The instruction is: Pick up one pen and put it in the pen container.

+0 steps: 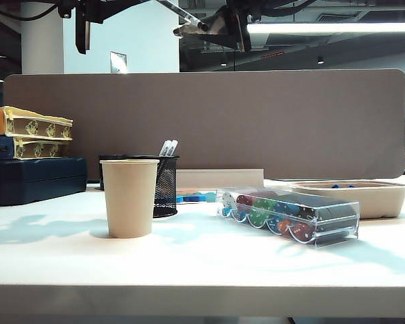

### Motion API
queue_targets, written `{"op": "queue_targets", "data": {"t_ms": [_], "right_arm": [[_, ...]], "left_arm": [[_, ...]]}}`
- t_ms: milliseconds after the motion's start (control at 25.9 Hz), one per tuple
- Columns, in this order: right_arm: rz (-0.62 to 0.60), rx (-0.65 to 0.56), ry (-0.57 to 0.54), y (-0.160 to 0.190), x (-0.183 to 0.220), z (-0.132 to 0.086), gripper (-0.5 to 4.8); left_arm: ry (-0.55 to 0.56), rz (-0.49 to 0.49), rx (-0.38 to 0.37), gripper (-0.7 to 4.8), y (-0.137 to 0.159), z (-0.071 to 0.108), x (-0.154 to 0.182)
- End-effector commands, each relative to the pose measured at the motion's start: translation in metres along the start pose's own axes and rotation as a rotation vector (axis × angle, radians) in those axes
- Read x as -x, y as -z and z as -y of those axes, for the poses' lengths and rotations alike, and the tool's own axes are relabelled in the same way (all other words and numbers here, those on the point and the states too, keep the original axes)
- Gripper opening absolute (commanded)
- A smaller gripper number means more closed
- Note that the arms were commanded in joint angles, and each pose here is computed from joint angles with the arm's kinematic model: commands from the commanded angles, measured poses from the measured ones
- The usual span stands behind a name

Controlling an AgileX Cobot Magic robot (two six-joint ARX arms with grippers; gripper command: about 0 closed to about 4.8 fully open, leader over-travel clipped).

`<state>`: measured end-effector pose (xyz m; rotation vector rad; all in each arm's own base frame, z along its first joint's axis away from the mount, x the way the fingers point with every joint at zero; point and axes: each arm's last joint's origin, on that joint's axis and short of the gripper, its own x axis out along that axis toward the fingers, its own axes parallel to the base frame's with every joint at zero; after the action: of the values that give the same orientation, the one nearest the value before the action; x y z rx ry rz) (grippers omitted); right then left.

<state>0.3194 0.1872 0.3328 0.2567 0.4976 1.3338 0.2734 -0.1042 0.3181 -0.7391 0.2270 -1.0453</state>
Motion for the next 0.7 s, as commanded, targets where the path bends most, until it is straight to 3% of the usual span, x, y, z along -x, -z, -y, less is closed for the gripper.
{"op": "queue_targets", "data": {"t_ms": [39,425,696], "right_arm": [[0.039,0.021,0.071,-0.006,0.01,0.006,2.86],[0.097,-0.013,0.188,-0.011,0.051,0.034,2.97],[0.114,-0.016,0.218,-0.013,0.062,0.04,2.97]], "left_arm": [[0.007,-0.004,-0.036,-0.06,-0.001,0.002,0.0],[-0.021,-0.015,-0.079,-0.06,0.003,-0.009,-0.004],[-0.039,0.001,-0.184,-0.06,0.002,-0.009,-0.004]]}}
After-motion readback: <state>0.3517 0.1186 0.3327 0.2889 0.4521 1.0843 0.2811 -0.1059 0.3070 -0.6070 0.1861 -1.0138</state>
